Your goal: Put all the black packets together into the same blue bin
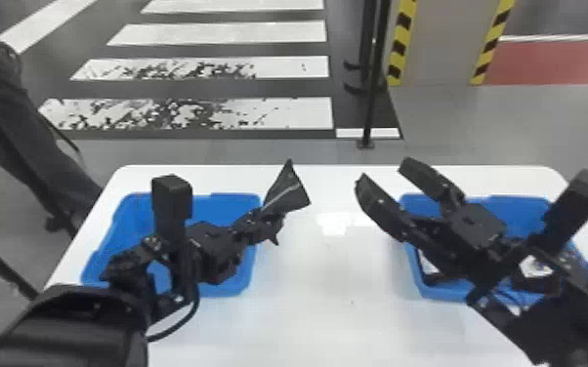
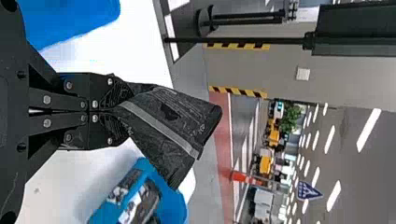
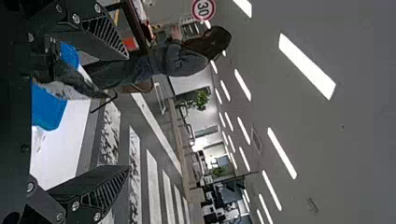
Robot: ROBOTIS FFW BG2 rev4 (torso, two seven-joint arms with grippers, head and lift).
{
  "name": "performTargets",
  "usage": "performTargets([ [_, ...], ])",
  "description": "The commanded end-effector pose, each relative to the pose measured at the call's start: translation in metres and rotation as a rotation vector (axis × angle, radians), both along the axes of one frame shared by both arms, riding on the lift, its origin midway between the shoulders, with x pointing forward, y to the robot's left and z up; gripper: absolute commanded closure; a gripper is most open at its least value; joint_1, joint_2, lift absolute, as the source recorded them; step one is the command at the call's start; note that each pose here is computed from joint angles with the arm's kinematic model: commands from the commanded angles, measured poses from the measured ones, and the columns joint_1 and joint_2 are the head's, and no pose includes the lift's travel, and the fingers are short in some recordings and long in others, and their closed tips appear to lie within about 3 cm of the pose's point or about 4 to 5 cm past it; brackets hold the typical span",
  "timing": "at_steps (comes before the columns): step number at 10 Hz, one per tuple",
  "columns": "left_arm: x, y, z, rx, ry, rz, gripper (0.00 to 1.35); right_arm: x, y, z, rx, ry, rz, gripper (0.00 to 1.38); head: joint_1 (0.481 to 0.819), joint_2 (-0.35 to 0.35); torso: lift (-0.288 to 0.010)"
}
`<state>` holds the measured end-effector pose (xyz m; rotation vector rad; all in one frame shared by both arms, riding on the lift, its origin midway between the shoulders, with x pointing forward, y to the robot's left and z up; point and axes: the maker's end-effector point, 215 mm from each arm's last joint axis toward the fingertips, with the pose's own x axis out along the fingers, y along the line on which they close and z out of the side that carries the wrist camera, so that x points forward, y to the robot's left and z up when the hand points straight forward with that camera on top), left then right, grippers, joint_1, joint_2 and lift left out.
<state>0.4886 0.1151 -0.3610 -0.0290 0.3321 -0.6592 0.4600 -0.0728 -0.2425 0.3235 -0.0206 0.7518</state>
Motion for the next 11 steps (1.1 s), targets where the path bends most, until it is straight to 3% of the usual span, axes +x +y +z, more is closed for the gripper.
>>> performTargets([
  [1,-0.009,-0.034,0.005,-0.040,-0.001,-0.062,1.22,-0.001,0.023,-0.007,0.004,0.017,0.049,0.19,0.695,0.050,-0.110],
  [9,-0.024,-0.076,0.048,-0.089,-0.072,-0.153,1.22,0.026,0.022,-0.023,-0.038,0.018,0.034,0.20,0.695,-0.003,-0.110],
  [11,-0.029,-0.084,0.046,-0.090,-0.062,-0.170,1.22,0.030,0.024,-0.029,-0.036,0.028,0.037,0.35,0.695,-0.013,-0.110],
])
